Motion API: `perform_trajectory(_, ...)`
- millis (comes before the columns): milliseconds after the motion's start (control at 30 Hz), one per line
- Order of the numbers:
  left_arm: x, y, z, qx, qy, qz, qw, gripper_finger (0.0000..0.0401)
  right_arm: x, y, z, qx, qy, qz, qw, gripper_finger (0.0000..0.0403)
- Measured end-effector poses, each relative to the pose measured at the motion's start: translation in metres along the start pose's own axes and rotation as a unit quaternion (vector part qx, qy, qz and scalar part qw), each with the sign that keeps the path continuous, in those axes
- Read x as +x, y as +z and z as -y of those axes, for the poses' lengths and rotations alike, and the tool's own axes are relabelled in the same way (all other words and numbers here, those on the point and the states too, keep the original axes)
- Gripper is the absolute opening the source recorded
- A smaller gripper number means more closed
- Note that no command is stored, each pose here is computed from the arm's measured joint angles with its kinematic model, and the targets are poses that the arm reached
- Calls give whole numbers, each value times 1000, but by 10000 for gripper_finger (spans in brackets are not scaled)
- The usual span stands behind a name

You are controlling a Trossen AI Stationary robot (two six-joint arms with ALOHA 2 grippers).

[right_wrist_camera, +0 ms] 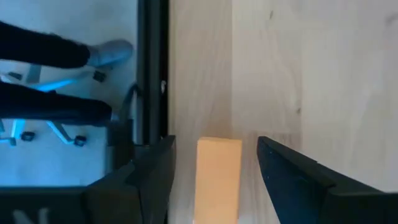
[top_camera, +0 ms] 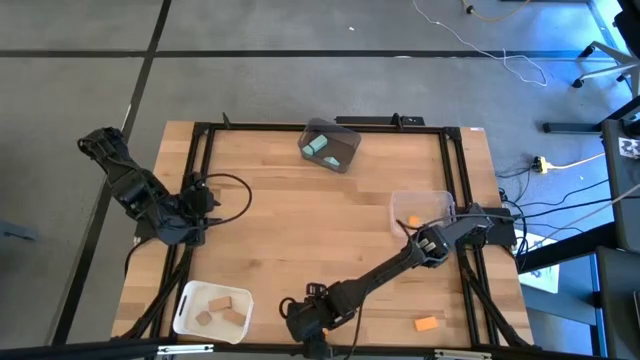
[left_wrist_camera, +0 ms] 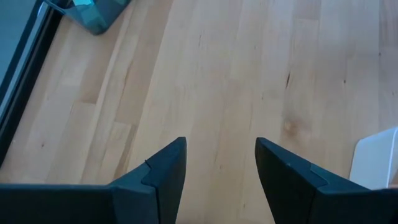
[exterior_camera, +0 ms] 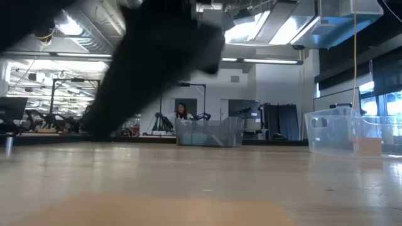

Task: Sort & place blocks by color
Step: Put the left yellow block into the transparent bin

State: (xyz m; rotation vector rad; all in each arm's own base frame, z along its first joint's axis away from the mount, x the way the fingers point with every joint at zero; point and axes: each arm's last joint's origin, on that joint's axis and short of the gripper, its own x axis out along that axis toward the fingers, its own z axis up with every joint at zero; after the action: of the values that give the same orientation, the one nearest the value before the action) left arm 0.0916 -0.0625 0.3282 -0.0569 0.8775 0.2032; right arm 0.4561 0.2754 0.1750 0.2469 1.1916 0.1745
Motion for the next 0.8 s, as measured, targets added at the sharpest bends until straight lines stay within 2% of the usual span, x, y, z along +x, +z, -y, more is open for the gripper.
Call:
perform_trajectory(233, 0, 0, 0, 0, 0, 0, 1000, 183, 25, -10, 1, -4, -1, -33, 999, 225)
perform_trajectory(800, 0, 0, 0, 0, -1, -1, 1000, 183, 38, -19, 6, 8, -42, -53, 998, 225)
